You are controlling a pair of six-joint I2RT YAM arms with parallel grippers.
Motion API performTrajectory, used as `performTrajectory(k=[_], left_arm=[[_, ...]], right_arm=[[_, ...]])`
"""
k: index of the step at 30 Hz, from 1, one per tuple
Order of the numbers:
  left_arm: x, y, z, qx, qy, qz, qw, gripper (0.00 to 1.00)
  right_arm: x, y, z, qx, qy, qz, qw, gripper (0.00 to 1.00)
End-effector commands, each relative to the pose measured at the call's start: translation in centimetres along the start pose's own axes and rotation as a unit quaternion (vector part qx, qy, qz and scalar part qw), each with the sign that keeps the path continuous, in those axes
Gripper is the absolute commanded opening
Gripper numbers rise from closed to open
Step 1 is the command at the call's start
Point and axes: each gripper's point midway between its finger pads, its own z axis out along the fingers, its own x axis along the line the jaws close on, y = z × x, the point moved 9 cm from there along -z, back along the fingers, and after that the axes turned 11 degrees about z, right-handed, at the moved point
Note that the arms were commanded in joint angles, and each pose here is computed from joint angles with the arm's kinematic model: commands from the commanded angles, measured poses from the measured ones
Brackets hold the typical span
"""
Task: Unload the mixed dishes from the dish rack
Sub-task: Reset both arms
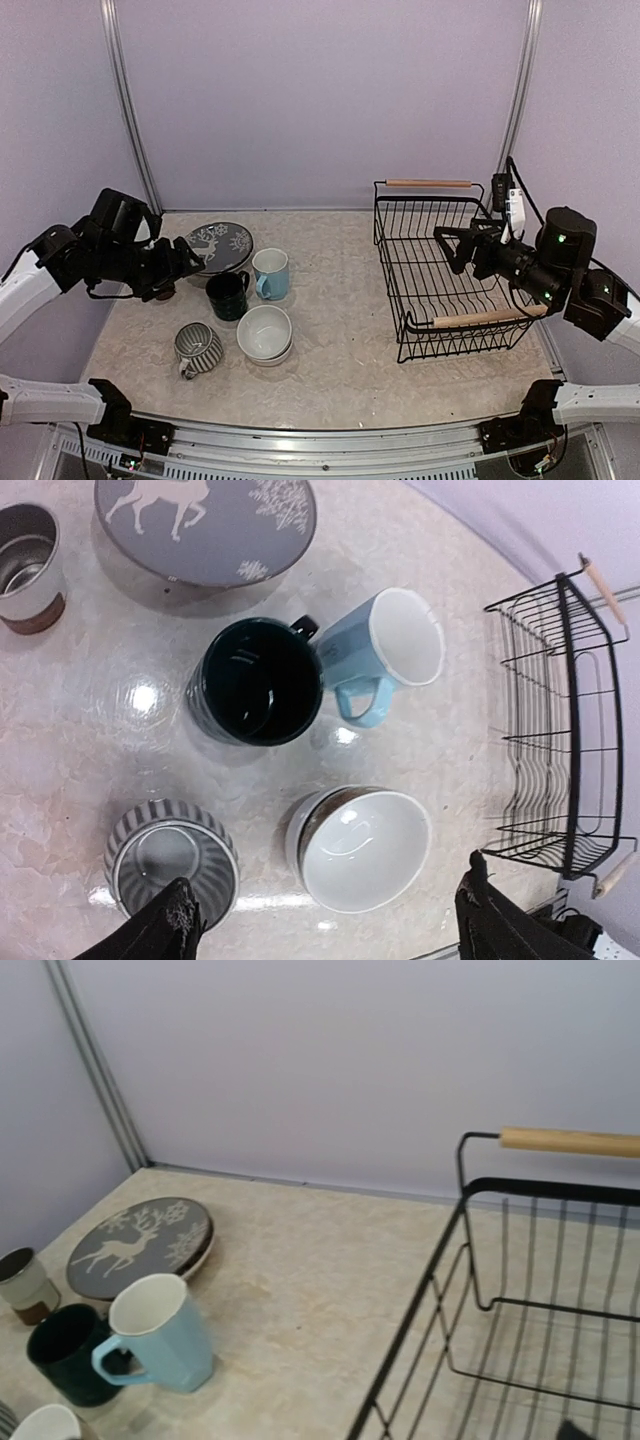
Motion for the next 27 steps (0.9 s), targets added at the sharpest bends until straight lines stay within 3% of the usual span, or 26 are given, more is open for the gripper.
performTrajectory(k=[1, 3, 8, 16, 27], left_arm=[[-1.2, 2.5, -4.5, -0.098, -0.025, 0.077, 0.992, 0.90], [-2.1, 3.5, -6.4, -0.145, -0.050, 0.105, 0.983, 0.98], [-4.4, 5.9, -10.7, -0.236, -0.103, 0.171, 0.951, 0.99], [-4.8, 5.5, -13.2, -0.279, -0.138, 0.230, 0.922, 0.99], [-4.8, 5.5, -17.5, -0.366, -0.156, 0.255, 0.881, 0.99]], right_arm=[[-0.7, 1.0, -1.6, -0.012, -0.027, -0.014, 0.999, 1.00], [-0.6, 1.3, -1.8, -0.019, -0.020, -0.014, 1.000, 1.00], [-0.3, 1.9, -2.0, -0.037, -0.007, -0.010, 0.999, 1.00], [-0.3, 1.6, -2.1, -0.040, 0.000, -0.005, 0.999, 1.00], [-0.7, 3.3, -4.8, -0.080, 0.001, 0.000, 0.997, 1.00]])
